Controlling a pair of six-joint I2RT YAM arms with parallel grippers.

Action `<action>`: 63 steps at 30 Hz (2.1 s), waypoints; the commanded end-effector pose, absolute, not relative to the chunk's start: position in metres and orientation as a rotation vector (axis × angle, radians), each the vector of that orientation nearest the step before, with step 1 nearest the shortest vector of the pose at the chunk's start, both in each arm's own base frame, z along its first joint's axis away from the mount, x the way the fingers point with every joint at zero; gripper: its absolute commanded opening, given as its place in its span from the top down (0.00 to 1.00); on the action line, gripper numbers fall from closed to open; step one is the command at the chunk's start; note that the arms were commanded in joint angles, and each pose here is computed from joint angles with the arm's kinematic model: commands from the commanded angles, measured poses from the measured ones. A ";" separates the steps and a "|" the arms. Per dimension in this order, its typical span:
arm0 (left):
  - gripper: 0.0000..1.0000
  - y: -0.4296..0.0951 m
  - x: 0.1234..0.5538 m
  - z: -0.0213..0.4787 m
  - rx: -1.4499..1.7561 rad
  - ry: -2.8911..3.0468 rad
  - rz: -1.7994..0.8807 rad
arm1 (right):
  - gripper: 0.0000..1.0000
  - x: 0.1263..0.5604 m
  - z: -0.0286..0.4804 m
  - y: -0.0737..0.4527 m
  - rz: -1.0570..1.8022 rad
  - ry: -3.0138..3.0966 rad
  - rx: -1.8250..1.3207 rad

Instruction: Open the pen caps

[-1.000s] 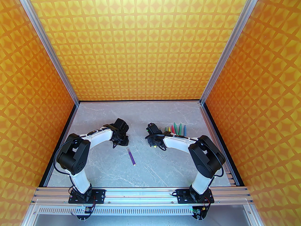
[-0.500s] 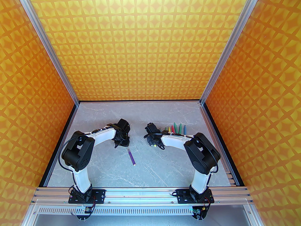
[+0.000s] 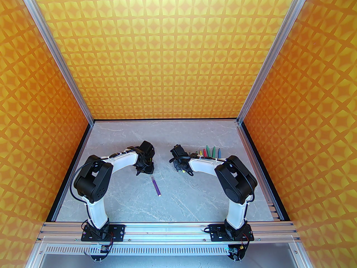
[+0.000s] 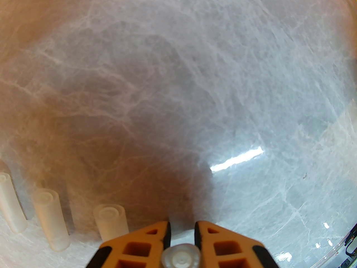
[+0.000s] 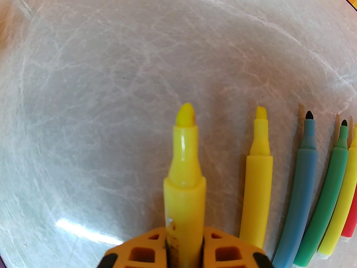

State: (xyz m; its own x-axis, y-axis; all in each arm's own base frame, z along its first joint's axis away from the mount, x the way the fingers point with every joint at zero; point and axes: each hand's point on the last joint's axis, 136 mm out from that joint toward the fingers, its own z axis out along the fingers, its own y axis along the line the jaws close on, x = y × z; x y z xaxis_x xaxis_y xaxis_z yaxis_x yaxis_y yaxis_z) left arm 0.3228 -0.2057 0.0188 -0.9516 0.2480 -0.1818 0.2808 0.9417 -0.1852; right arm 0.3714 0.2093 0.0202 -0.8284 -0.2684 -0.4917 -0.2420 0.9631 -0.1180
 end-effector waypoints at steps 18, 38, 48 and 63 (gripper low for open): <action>0.65 -0.212 0.329 0.056 0.440 2.810 -0.349 | 0.70 0.372 0.037 0.203 -0.104 2.585 -0.384; 0.17 -0.157 0.334 0.117 0.294 2.471 -0.401 | 0.52 0.314 0.094 0.256 0.084 2.601 -0.607; 0.11 -0.104 0.327 0.115 0.107 2.375 -0.368 | 0.51 0.270 0.091 0.311 0.218 2.695 -0.774; 0.01 -0.069 0.322 0.114 -0.034 2.302 -0.342 | 0.51 0.231 0.064 0.352 0.248 2.848 -0.884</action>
